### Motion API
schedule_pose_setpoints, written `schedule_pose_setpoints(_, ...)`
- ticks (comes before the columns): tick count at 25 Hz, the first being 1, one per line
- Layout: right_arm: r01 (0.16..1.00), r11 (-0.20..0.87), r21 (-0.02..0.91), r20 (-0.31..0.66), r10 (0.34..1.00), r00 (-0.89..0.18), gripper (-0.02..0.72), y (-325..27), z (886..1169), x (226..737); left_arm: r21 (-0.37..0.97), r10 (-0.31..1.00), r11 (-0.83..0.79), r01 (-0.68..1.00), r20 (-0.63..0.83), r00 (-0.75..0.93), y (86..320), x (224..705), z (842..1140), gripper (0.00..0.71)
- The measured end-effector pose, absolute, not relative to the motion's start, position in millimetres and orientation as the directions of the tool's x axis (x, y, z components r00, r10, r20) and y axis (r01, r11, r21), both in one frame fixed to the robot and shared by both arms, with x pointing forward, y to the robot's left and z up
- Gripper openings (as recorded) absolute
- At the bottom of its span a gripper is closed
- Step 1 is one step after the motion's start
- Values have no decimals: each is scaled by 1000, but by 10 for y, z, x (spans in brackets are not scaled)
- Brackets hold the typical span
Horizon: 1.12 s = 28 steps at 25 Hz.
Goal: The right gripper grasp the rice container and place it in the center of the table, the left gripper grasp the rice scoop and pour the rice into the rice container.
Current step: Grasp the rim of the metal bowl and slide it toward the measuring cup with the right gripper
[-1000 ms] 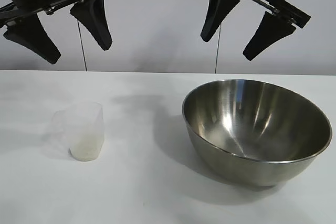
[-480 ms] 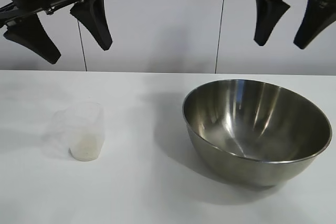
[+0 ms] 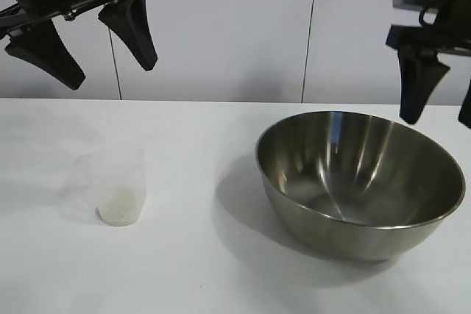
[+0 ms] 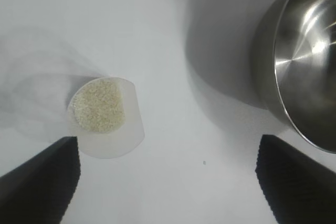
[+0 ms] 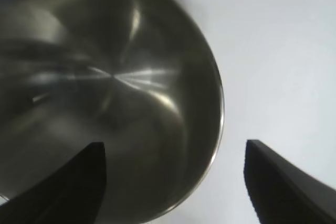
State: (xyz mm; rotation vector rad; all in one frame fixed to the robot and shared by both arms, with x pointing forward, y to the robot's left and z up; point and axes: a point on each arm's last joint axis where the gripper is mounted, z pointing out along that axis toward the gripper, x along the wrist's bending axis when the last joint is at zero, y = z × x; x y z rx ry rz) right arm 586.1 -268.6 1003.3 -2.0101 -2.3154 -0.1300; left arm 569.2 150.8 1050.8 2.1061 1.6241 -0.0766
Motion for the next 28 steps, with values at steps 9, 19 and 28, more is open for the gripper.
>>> schedule_pose_setpoints(9, 994, 99, 55, 117, 988, -105, 503, -2681, 9502, 5845, 333, 898, -184, 925, -325, 295, 1508, 5692, 10508, 657)
schedule_pose_setpoints(19, 996, 46, 78, 166, 984, -58, 67, -2633, 9248, 5961, 336, 898, -182, 924, -325, 295, 1508, 5695, 10509, 657)
schedule_pose_setpoints(28, 991, 108, 74, 322, 938, -126, 10, -2488, 9302, 5957, 337, 898, -182, 924, -325, 295, 1508, 5696, 10510, 657)
